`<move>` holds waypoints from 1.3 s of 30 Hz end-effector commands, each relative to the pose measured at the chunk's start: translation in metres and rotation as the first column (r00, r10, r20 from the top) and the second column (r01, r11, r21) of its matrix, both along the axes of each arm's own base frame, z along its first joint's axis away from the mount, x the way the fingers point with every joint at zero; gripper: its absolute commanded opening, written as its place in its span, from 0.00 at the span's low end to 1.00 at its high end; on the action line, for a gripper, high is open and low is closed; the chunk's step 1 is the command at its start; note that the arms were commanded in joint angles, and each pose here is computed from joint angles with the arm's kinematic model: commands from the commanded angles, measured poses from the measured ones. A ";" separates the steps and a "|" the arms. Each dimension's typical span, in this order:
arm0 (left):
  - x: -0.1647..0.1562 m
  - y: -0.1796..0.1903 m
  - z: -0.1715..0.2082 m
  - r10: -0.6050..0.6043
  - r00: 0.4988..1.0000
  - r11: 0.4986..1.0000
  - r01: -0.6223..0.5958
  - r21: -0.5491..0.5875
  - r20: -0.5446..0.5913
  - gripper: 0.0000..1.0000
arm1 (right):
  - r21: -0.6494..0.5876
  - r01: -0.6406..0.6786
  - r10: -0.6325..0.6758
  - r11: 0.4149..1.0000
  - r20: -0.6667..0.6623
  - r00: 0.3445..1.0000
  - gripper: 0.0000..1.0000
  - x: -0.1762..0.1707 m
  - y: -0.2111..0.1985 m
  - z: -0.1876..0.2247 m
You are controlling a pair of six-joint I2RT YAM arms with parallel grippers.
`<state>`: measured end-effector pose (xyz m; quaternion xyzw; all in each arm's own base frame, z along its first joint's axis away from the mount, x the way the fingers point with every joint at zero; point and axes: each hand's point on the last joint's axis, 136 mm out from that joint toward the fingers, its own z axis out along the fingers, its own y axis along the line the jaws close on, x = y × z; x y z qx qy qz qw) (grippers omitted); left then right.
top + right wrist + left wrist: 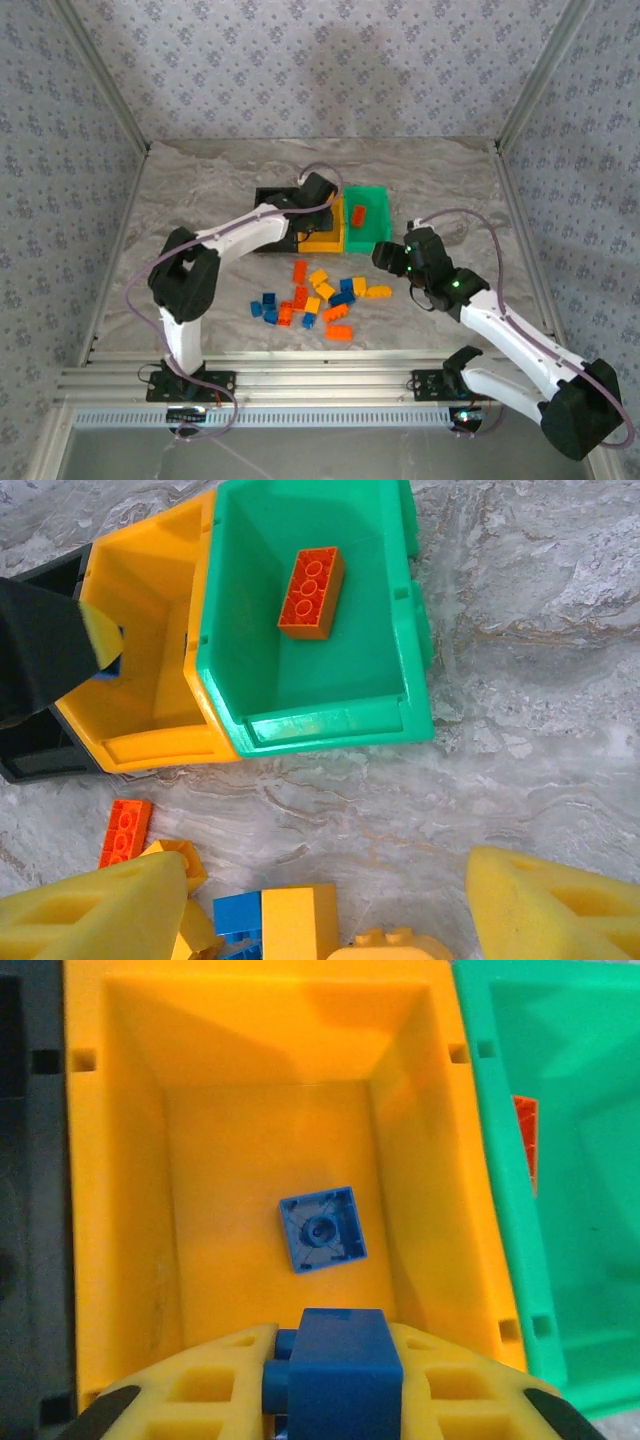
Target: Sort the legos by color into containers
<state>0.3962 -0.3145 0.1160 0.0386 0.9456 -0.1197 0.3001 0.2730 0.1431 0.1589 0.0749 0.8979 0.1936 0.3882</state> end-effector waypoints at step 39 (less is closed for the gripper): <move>-0.178 0.158 0.040 0.130 0.979 0.973 -0.095 -0.209 0.158 1.00 | -0.113 -0.638 0.574 0.762 -0.339 0.745 0.82 -0.130 0.115 -0.096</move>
